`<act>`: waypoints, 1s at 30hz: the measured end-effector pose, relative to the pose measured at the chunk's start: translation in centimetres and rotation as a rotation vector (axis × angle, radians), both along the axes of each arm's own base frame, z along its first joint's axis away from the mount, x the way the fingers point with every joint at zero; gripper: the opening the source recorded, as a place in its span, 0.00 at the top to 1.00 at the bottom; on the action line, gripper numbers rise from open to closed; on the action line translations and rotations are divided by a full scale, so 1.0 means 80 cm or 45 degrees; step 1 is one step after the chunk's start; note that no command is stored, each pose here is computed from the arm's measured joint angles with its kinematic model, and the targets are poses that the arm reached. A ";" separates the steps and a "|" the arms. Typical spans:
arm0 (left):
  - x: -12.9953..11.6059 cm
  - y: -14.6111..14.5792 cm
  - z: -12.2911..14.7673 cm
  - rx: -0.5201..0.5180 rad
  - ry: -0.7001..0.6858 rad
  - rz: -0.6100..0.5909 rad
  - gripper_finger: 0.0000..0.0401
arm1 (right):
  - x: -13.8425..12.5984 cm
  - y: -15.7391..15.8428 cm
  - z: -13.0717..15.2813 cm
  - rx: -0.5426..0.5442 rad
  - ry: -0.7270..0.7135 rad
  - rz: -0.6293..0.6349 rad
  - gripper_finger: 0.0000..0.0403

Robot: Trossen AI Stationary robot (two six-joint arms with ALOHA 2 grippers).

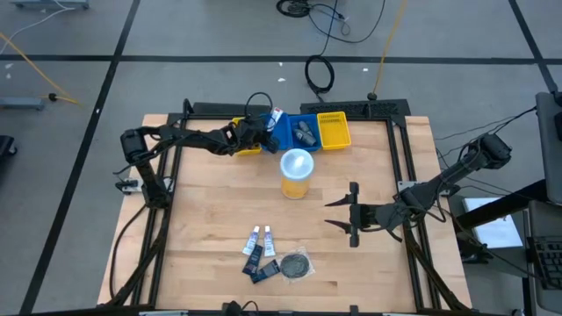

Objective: Pick & Place Travel size toiletries
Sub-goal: Put the toothpaste into the left blue basket

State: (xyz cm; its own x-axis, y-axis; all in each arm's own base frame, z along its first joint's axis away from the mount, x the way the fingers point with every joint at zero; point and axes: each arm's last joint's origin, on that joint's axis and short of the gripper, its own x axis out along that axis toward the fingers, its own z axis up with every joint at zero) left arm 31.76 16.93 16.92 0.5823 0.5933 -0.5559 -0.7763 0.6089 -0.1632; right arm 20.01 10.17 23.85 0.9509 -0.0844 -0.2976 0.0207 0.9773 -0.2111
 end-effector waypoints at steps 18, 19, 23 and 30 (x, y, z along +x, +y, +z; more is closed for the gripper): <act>-0.002 -0.003 0.022 0.073 -0.043 -0.034 0.63 | 0.000 0.000 0.000 -0.001 0.001 -0.001 0.51; -0.002 -0.005 0.028 0.091 -0.058 -0.043 0.63 | 0.000 0.000 0.000 -0.002 0.002 -0.001 0.51; -0.009 -0.017 0.054 0.102 -0.087 -0.089 0.64 | 0.000 0.000 0.000 -0.002 0.002 -0.002 0.51; -0.024 -0.072 0.079 -0.012 0.030 -0.256 0.66 | 0.000 0.000 0.000 -0.002 0.003 -0.001 0.51</act>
